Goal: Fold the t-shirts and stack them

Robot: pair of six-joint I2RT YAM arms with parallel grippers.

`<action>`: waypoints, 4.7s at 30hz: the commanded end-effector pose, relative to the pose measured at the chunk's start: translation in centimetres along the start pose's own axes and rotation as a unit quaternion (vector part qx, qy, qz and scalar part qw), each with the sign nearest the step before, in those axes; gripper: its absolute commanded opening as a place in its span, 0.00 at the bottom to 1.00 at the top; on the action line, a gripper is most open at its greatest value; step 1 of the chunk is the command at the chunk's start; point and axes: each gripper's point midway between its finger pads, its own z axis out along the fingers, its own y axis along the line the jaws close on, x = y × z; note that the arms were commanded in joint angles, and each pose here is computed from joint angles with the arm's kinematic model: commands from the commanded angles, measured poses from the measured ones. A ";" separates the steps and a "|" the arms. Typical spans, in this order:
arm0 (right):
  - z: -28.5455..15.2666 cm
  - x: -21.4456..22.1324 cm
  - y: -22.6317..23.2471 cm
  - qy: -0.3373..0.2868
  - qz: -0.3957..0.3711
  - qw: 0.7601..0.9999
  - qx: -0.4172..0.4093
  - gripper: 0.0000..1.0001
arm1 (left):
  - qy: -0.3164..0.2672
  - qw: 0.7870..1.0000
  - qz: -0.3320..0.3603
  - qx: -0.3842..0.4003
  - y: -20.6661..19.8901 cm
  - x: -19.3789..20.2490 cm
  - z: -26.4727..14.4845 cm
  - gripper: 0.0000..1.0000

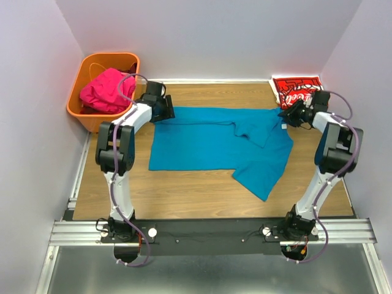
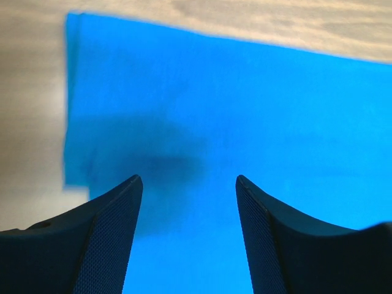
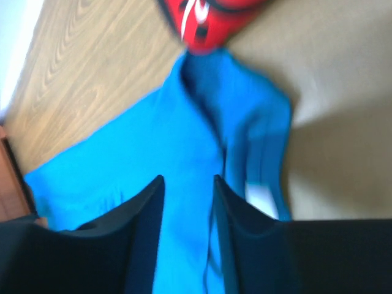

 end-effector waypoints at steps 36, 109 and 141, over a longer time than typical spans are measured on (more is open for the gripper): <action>-17.2 15.2 -2.1 -0.001 -0.167 0.961 0.220 0.78 | 0.125 0.979 -0.024 -0.158 8.3 21.5 -12.2 0.36; -12.0 7.7 -3.0 0.069 -0.043 0.974 0.211 0.00 | -0.003 0.989 -0.020 -0.144 7.4 6.0 -11.8 0.00; -10.1 4.3 -2.0 0.047 -0.075 0.974 0.208 0.45 | -0.019 0.993 -0.022 -0.116 5.9 3.0 -8.2 0.66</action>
